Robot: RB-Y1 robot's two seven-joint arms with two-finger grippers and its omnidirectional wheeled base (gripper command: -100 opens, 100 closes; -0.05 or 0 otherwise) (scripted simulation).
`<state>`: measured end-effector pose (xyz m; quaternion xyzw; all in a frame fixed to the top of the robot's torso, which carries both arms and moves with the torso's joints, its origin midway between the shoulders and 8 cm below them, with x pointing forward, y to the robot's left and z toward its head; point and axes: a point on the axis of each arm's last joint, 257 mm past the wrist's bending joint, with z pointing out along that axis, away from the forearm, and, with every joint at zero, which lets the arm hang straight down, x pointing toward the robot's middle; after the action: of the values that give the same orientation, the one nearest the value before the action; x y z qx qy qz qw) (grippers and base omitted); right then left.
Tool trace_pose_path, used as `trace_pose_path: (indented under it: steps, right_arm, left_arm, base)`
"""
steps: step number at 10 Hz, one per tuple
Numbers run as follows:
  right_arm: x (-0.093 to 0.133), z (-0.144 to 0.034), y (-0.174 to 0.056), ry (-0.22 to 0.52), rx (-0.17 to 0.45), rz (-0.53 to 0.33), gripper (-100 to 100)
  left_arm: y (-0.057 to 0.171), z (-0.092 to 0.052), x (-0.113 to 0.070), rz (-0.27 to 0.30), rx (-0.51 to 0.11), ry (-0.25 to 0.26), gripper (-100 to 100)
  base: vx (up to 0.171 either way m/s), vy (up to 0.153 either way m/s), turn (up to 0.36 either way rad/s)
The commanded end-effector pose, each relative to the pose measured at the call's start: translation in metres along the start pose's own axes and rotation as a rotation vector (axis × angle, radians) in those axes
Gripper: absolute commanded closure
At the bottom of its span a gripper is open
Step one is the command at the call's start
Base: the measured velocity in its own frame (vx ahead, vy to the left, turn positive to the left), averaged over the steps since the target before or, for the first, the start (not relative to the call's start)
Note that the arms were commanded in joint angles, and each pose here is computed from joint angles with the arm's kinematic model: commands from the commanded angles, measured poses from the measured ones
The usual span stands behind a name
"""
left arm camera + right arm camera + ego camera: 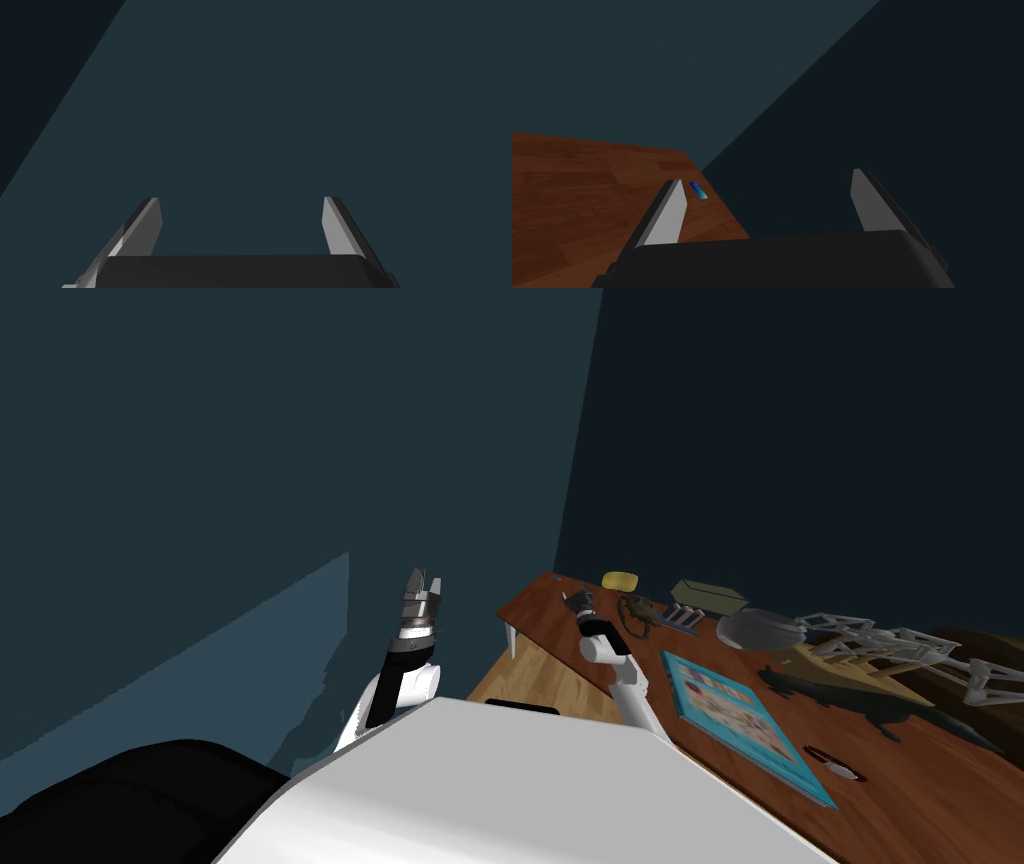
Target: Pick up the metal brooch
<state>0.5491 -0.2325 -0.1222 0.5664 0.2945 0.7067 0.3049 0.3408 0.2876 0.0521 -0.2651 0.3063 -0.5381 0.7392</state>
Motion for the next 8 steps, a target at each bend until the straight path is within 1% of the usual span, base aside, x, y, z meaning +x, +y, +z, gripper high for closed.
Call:
trace_pose_path:
  steps: [1,2,3,4,5,6,7,8]
  right_arm:
    - [-0.012,0.007,-0.013,-0.031,0.049,0.056,-100]
    - [-0.014,0.007,-0.018,-0.042,0.07,0.056,-100]
    - [-0.021,0.013,-0.025,-0.062,0.104,0.101,-100]
    - [-0.028,0.012,-0.034,-0.081,0.126,0.102,-100]
    - [-0.035,0.017,-0.04,-0.105,0.159,0.144,-100]
    - [-0.043,0.015,-0.049,-0.124,0.18,0.145,-100]
    - [-0.05,0.02,-0.055,-0.151,0.213,0.186,-100]
    - [-0.059,0.017,-0.064,-0.172,0.233,0.187,-100]
  left_arm:
    - [0.0,0.0,0.0,0.0,0.0,0.0,0]
    - [0.0,0.0,0.0,0.0,0.0,0.0,0]
    - [0.0,0.0,0.0,0.0,0.0,0.0,0]
    - [0.0,0.0,0.0,0.0,0.0,0.0,0]
    - [0.0,0.0,0.0,0.0,0.0,0.0,0]
    - [0.0,0.0,0.0,0.0,0.0,0.0,0]
    - [0.0,0.0,0.0,0.0,0.0,0.0,0]
    - [0.0,0.0,0.0,0.0,0.0,0.0,0]
  base:
    - [0.021,0.01,-0.021]
    - [0.015,0.008,-0.013]
    - [0.021,0.005,-0.027]
    - [0.02,0.004,-0.013]
    - [0.019,0.007,-0.042]
    - [0.017,0.005,-0.016]
    - [0.016,0.0,-0.04]
    - [0.014,-0.001,-0.019]
